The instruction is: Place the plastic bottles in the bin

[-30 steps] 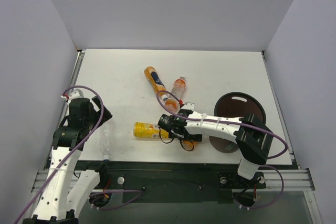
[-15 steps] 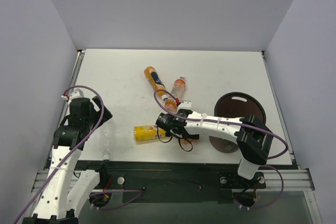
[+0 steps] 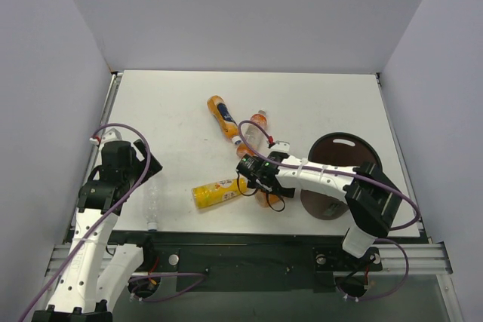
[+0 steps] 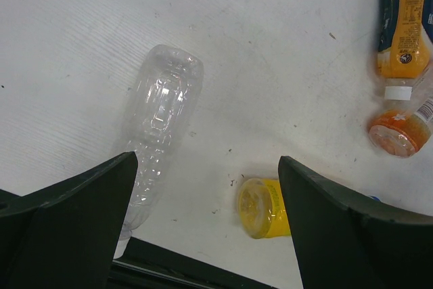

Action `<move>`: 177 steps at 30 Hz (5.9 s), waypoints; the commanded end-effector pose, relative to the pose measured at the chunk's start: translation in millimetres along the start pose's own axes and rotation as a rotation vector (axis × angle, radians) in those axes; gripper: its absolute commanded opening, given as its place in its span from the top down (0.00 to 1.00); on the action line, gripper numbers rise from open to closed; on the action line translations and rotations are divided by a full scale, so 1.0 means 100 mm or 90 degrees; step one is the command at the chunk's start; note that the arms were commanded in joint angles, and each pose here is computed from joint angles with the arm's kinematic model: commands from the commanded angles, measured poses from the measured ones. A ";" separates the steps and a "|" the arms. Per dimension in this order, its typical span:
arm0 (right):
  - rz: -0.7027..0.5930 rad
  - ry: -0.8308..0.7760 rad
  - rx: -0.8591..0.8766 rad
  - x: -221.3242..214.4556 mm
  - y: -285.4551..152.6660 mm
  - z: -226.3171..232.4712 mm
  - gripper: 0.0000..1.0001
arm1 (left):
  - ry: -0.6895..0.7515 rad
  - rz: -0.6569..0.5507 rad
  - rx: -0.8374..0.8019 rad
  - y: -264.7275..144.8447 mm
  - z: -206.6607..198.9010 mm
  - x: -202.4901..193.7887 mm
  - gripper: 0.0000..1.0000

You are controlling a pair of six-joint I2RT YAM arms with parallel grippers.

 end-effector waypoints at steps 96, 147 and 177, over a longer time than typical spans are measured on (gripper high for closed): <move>-0.009 0.013 0.079 -0.02 0.17 -0.03 0.30 | 0.000 -0.017 -0.010 0.04 -0.04 0.05 0.03; -0.461 0.077 -0.092 0.87 -1.50 -1.93 0.29 | -0.004 -0.001 -0.010 0.08 -0.05 0.02 0.03; -0.250 -0.198 0.224 0.71 -1.16 0.53 0.16 | -0.005 -0.007 -0.013 0.04 -0.05 0.02 0.03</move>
Point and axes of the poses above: each gripper's point midway between its finger pads, its own y axis out along the fingers, its own z axis along the line the jaws close on, x = y × z, the point moved 10 cm from there along -y, back along the fingers, and after that the axes turned 5 degrees about -y, right-handed, at the moved point
